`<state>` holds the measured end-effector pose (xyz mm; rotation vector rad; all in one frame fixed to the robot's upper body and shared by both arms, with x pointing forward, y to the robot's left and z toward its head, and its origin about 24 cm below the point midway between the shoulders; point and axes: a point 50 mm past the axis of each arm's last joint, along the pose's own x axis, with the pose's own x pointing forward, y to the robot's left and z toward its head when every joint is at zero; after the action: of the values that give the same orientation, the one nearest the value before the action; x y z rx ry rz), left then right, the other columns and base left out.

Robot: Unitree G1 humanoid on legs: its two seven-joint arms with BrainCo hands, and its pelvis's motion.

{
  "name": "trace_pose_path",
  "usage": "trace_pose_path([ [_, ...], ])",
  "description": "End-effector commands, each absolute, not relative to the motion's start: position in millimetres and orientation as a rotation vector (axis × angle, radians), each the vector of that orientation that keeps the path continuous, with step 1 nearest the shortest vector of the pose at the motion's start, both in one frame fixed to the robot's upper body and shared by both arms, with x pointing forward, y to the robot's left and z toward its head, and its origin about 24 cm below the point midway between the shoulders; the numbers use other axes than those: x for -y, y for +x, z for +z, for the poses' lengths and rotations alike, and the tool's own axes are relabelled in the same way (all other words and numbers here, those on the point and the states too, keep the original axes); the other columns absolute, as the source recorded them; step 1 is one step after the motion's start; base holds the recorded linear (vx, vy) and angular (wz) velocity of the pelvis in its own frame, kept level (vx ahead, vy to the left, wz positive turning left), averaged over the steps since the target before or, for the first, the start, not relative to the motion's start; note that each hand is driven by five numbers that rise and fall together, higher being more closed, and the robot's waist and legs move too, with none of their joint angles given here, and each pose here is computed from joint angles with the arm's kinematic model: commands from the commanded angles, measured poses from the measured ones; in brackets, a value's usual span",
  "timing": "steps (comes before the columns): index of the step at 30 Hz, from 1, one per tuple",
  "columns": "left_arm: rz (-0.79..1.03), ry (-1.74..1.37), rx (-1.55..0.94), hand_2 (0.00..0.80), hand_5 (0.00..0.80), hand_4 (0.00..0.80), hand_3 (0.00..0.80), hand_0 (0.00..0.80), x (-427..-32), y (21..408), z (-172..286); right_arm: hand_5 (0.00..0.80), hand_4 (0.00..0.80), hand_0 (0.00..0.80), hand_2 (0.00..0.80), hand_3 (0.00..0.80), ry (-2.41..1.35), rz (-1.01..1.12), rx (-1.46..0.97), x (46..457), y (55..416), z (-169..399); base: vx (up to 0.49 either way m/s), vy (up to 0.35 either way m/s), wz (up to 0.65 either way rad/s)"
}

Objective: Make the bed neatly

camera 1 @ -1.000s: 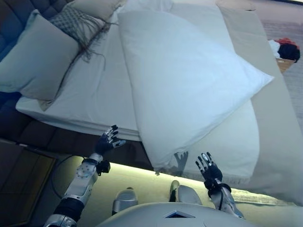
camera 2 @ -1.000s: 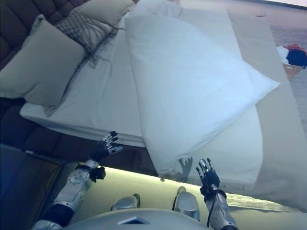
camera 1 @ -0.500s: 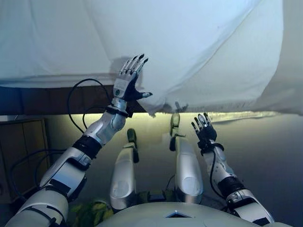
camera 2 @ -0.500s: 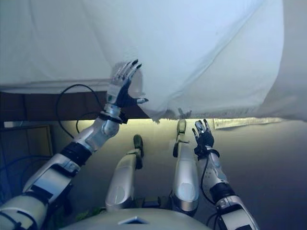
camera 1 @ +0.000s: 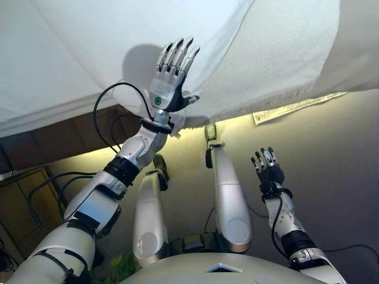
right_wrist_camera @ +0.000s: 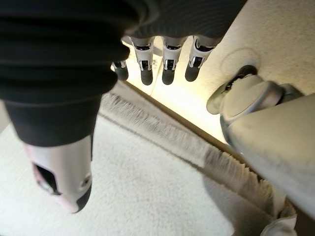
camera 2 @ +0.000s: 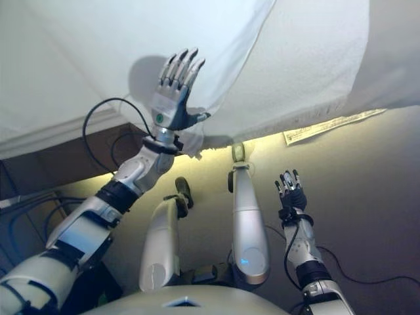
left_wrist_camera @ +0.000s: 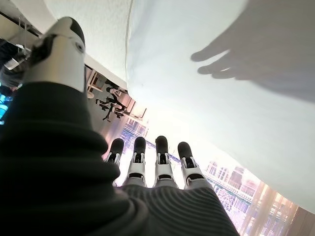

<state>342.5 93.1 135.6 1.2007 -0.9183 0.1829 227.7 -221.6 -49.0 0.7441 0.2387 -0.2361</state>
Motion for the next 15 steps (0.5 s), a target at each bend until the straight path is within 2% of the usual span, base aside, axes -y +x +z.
trace_pose_path([
  [1,0.240,1.202,1.058,0.000,0.000,0.000,0.000,0.000,-85.1,341.8,161.6,0.000,0.000,0.000,0.000,0.000,0.773,-0.226,-0.194,232.7,211.7,-45.8,0.000,-0.041,0.02],
  [6,0.225,1.256,1.098,0.000,0.000,0.000,0.000,0.000,-73.3,344.7,169.8,0.000,0.000,0.000,0.000,0.000,0.784,-0.216,-0.162,235.4,219.1,-38.4,0.008,-0.004,0.00],
  [15,0.192,1.458,1.059,0.000,0.000,0.000,0.000,0.000,-76.9,361.9,186.3,0.000,0.000,0.000,0.000,0.000,0.797,-0.188,-0.122,238.9,226.9,-28.2,-0.009,-0.020,-0.09],
])
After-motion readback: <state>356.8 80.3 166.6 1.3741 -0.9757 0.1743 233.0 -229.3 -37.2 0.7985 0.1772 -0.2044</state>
